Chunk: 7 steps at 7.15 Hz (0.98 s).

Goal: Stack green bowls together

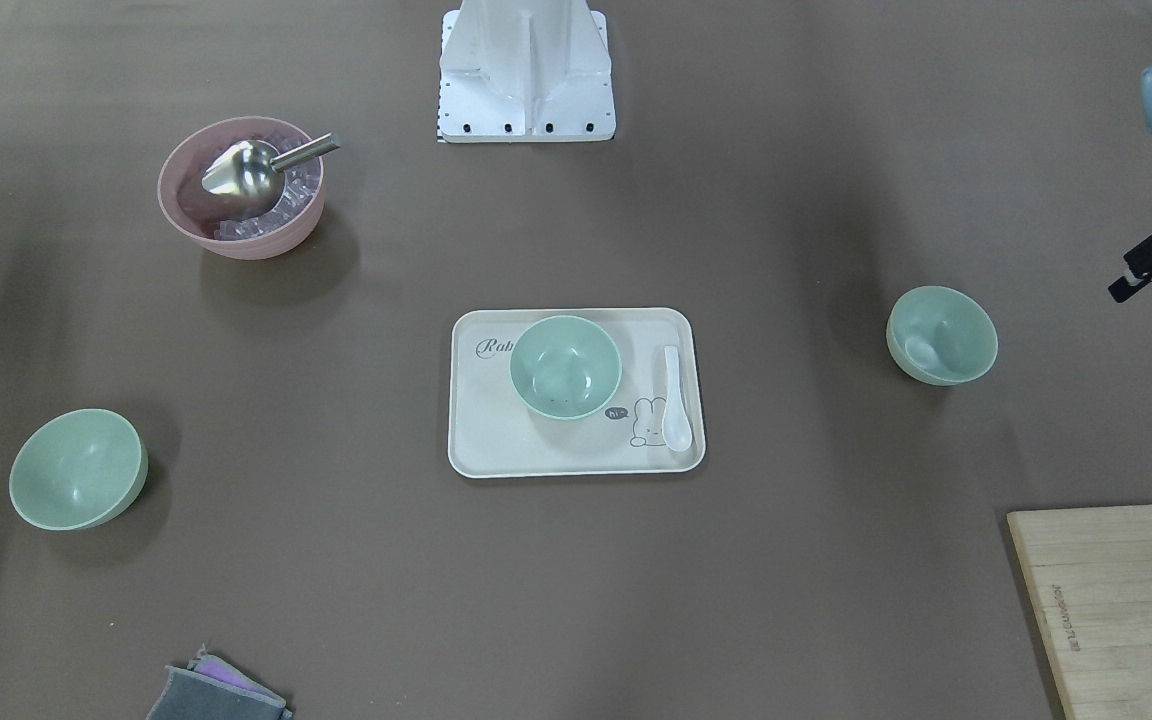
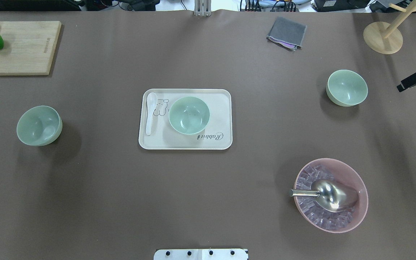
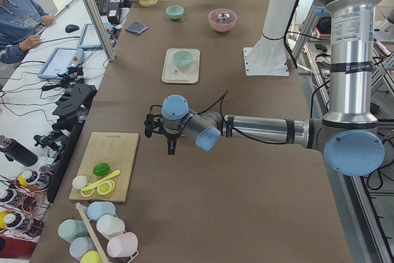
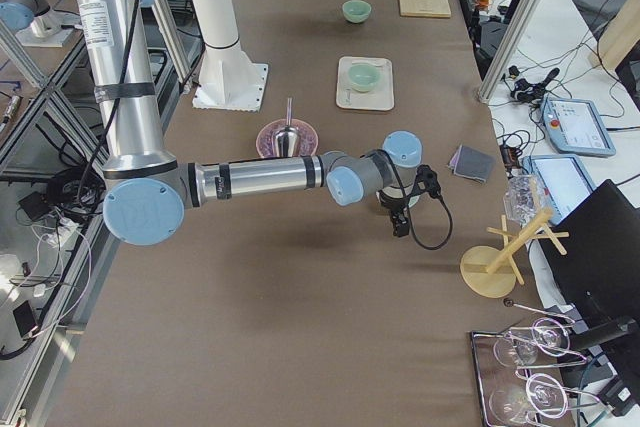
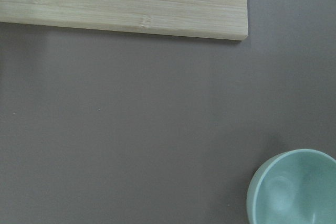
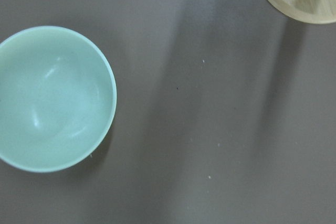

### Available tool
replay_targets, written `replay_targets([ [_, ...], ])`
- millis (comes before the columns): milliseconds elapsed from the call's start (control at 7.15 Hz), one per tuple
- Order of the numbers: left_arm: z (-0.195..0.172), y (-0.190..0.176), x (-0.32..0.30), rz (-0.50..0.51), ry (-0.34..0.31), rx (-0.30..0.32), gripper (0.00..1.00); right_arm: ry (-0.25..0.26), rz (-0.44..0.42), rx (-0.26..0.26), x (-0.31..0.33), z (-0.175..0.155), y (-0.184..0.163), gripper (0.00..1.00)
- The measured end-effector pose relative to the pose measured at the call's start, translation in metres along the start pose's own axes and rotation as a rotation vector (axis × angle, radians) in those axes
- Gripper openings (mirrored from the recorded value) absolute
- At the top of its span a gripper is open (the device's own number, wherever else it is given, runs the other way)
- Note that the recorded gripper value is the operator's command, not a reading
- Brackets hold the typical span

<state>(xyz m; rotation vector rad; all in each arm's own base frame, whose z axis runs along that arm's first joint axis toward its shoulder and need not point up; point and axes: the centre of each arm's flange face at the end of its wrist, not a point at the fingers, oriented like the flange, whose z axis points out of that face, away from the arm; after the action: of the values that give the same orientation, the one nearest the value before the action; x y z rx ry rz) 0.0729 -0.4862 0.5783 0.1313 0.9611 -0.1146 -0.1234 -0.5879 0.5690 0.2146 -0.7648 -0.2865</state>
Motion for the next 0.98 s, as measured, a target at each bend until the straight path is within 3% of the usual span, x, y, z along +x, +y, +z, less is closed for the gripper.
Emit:
replay_targets([
  [280, 0.017, -0.001, 0.020, 0.003, -0.018, -0.008, 0.98, 0.004, -0.008, -0.021, -0.022, 0.023, -0.065, 1.00],
  [559, 0.038, 0.002, 0.042, -0.003, -0.025, -0.033, 0.98, -0.004, 0.005, -0.038, -0.050, 0.038, -0.099, 1.00],
  [839, 0.046, 0.002, 0.057, -0.015, -0.023, -0.038, 0.98, -0.004, 0.009, -0.064, -0.054, 0.054, -0.097, 0.97],
  [979, 0.047, 0.001, 0.060, -0.016, -0.023, -0.038, 0.98, -0.003, 0.014, -0.078, -0.050, 0.062, -0.089, 0.85],
])
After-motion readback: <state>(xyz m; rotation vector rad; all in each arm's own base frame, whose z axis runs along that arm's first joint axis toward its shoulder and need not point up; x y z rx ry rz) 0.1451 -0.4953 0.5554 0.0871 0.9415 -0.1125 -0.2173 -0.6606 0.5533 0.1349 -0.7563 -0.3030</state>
